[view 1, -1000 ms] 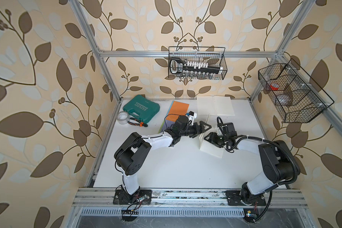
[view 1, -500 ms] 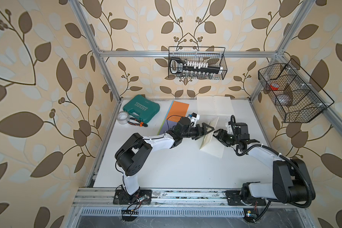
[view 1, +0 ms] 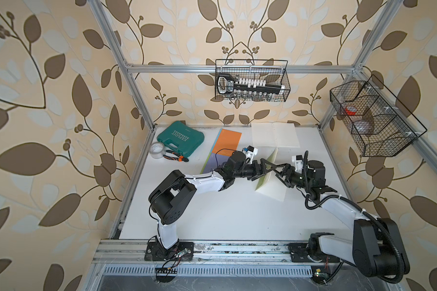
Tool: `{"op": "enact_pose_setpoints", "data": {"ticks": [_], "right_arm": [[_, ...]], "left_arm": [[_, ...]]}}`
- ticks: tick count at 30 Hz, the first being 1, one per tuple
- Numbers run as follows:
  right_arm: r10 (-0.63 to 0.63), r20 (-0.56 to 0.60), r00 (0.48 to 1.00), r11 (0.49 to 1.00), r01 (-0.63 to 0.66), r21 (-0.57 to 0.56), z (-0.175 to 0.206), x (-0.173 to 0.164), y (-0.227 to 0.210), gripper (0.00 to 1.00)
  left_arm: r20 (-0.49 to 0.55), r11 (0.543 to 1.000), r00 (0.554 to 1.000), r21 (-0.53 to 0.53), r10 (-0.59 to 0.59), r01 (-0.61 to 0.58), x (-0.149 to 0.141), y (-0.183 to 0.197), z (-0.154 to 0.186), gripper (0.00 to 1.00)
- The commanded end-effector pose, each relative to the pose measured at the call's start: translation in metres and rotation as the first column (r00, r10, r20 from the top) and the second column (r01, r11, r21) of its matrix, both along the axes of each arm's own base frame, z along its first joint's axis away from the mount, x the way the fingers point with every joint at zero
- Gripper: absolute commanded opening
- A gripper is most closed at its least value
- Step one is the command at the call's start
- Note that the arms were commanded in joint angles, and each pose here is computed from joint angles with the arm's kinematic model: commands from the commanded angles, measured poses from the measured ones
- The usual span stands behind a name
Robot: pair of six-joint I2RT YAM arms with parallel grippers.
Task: Close the notebook
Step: Close the notebook at the center of the board.
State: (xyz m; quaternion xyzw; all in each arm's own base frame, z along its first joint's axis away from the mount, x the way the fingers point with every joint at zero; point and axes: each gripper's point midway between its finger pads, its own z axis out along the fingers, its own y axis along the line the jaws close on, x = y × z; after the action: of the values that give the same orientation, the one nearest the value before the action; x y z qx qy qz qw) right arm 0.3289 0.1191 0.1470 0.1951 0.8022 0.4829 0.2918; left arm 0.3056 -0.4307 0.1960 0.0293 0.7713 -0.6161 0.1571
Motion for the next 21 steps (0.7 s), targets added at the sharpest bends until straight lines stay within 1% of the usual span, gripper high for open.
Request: {"op": "enact_pose_setpoints", "data": {"ticks": [1,3,4,6,8,12,16,18,20,21], "right_arm": [[-0.005,0.015,1.0,1.0,0.005,0.022,0.009,0.0,-0.001,0.77],[-0.026,-0.01,1.0,1.0,0.026,-0.016,0.001,-0.001,-0.006,0.76],[-0.041,-0.046,0.998,0.998,0.039,-0.042,-0.008,-0.002,-0.009,0.75],[-0.079,-0.101,0.992,0.988,0.065,-0.14,-0.029,-0.004,-0.02,0.69],[-0.117,-0.153,0.981,0.971,0.081,-0.224,-0.048,-0.009,-0.031,0.59],[-0.186,-0.203,0.961,0.941,0.114,-0.319,-0.069,-0.019,-0.048,0.52],[-0.226,-0.247,0.942,0.917,0.121,-0.38,-0.084,-0.025,-0.059,0.51],[-0.266,-0.273,0.925,0.895,0.131,-0.427,-0.092,-0.03,-0.069,0.54],[-0.324,-0.287,0.901,0.856,0.15,-0.495,-0.098,-0.034,-0.084,0.6],[-0.343,-0.287,0.895,0.84,0.156,-0.519,-0.098,-0.036,-0.089,0.61]], "left_arm": [[0.031,0.998,0.999,-0.044,-0.036,0.038,-0.011,-0.008,0.012,0.96],[0.026,0.998,0.999,-0.042,-0.045,0.046,-0.014,-0.01,0.01,0.96],[0.026,0.998,0.998,-0.042,-0.048,0.05,-0.016,-0.012,0.009,0.96],[0.023,0.998,0.998,-0.04,-0.051,0.052,-0.018,-0.013,0.007,0.96],[0.019,0.998,0.999,-0.04,-0.047,0.048,-0.019,-0.012,0.006,0.96],[0.022,0.999,0.999,-0.023,-0.043,0.043,-0.019,-0.009,0.003,0.96],[0.017,0.999,0.999,-0.009,-0.041,0.041,-0.02,-0.007,-0.003,0.96],[0.011,0.999,0.999,0.004,-0.037,0.037,-0.02,-0.006,-0.008,0.96],[0.011,0.999,0.999,0.023,-0.032,0.031,-0.02,-0.003,-0.013,0.96],[0.01,0.999,1.0,0.035,-0.028,0.028,-0.02,-0.002,-0.015,0.96]]}}
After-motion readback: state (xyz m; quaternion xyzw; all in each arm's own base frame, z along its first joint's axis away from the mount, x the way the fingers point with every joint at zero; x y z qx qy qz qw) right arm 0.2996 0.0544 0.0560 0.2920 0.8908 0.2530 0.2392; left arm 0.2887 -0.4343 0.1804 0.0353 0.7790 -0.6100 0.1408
